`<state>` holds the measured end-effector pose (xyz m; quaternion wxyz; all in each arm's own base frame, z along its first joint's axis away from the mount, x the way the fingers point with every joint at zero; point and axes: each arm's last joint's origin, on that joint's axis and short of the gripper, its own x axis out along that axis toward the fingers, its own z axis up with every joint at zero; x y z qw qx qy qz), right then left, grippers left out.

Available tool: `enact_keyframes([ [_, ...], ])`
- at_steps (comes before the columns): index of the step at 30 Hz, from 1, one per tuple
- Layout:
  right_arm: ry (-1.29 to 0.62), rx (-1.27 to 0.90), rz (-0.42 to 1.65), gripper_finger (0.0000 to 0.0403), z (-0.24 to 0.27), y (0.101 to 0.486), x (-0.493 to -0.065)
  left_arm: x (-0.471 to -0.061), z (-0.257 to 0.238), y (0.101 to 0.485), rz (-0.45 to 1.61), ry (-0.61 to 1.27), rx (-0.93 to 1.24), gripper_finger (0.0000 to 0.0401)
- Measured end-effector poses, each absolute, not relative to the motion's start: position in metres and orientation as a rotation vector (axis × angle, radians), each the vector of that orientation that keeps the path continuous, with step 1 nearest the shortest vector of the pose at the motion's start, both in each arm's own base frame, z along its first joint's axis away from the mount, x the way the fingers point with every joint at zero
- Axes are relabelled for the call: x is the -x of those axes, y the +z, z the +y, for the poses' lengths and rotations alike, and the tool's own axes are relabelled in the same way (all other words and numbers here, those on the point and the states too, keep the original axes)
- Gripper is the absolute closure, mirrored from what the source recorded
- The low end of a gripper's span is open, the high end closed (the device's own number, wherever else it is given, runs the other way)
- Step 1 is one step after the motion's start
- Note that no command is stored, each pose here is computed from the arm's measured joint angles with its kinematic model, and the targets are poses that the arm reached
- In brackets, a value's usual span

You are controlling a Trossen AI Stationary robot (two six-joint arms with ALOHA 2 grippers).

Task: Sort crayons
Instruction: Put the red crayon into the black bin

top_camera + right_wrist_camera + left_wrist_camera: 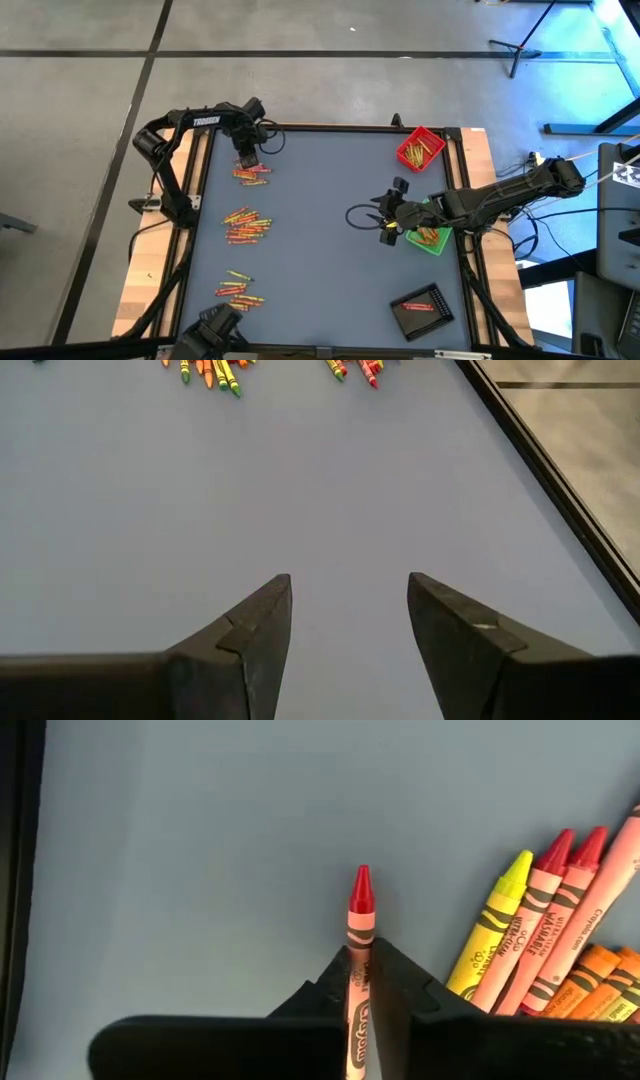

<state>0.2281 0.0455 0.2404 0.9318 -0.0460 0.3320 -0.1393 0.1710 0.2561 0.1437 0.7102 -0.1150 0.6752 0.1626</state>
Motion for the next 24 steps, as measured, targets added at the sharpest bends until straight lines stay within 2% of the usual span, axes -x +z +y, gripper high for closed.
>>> enact_keyframes([
  [8,-0.285,0.094,0.68,0.0205,0.045,0.24,-0.228,-0.18,0.256,0.149,1.541,0.406,0.172,0.0398],
  [14,-0.309,0.028,0.667,0.0205,0.045,0.241,-0.228,-0.195,0.25,0.178,1.504,0.477,-0.004,0.04],
  [17,-0.351,0.041,0.66,0.0205,0.044,0.241,-0.228,-0.201,0.242,0.2,1.425,0.516,-0.092,0.04],
  [20,-0.392,-0.039,0.667,0.0205,0.043,0.239,-0.226,-0.207,0.231,0.226,1.301,0.549,-0.167,0.04],
  [24,-0.436,-0.066,0.679,0.0205,0.039,0.235,-0.228,-0.218,0.21,0.258,1.082,0.505,-0.225,0.0401],
])
